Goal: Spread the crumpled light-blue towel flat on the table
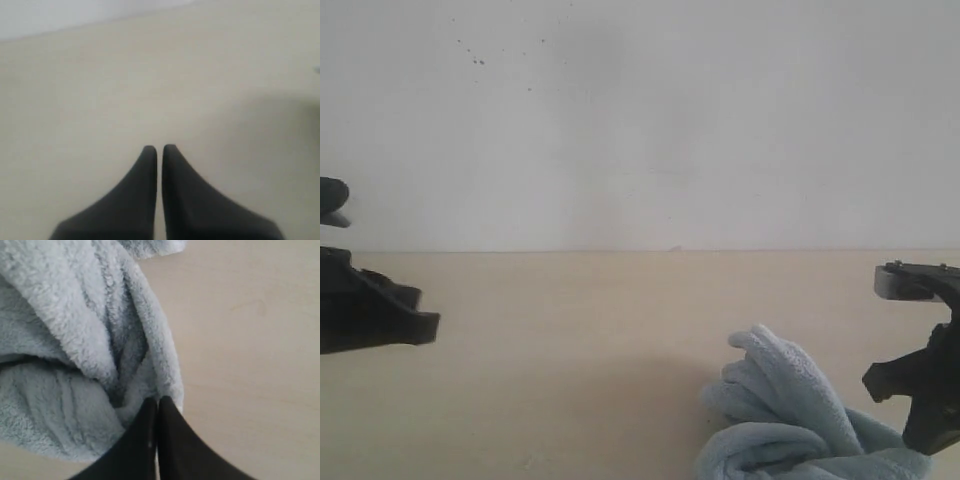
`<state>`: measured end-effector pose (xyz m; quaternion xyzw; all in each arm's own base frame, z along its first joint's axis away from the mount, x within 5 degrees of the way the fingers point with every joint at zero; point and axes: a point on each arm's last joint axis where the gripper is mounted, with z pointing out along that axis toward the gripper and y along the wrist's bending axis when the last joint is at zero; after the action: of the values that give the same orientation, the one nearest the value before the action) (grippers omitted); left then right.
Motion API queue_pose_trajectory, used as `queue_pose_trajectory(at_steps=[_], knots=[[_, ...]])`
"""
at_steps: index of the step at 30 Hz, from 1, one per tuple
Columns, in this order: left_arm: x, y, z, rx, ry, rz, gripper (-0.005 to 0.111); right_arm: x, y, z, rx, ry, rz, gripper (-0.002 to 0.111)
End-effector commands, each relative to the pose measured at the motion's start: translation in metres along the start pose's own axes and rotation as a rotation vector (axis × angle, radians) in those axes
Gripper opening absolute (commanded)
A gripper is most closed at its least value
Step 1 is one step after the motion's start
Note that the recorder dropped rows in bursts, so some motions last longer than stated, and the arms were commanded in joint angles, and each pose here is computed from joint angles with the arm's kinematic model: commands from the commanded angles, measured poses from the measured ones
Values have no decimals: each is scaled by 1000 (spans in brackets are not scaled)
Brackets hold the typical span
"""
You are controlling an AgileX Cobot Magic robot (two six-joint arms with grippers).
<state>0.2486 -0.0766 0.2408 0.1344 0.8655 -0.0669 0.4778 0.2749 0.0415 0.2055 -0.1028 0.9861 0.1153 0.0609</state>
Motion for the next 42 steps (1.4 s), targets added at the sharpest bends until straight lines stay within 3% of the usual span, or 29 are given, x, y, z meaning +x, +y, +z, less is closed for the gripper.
queue_pose_trajectory(at_steps=[1,3,5,8,12,13,15,20,22,24,27,29,31,34,39,42], knots=[[-3,37,-9,-497,-40,45,4,-2,10,-17,16,-84,-38,0],[0,39,-9,-525,-10,3,4,-2,15,-21,16,-112,-55,0],[4,30,0,-405,39,74,4,-3,19,-22,17,-128,-73,0],[13,3,16,-93,93,252,4,-2,24,-21,13,-120,-103,0],[26,-47,15,452,46,555,4,-1,26,-21,1,-110,-113,0],[28,-56,11,546,37,602,4,-1,26,-21,3,-110,-114,0],[28,-70,6,631,20,621,4,-2,26,-21,3,-118,-113,0],[30,-106,-8,734,-2,668,4,-3,29,-21,-25,-133,-90,0],[30,-118,-10,713,17,554,4,-4,32,-21,-58,-139,-82,0],[31,-125,-11,683,27,534,5,-4,36,-21,-104,-144,-103,0],[35,-132,-11,672,43,551,18,-4,42,-22,-165,-154,-142,0],[38,-138,-11,701,58,528,33,-4,44,-23,-184,-155,-146,1],[41,-145,-9,716,72,493,49,-4,46,-22,-186,-157,-165,5],[41,-155,-2,731,76,492,63,-5,53,-19,-184,-155,-222,17],[39,-168,20,758,106,493,63,-11,64,-7,-153,-177,-290,43],[26,-175,31,736,72,529,63,-18,63,-10,-122,-257,-263,44]])
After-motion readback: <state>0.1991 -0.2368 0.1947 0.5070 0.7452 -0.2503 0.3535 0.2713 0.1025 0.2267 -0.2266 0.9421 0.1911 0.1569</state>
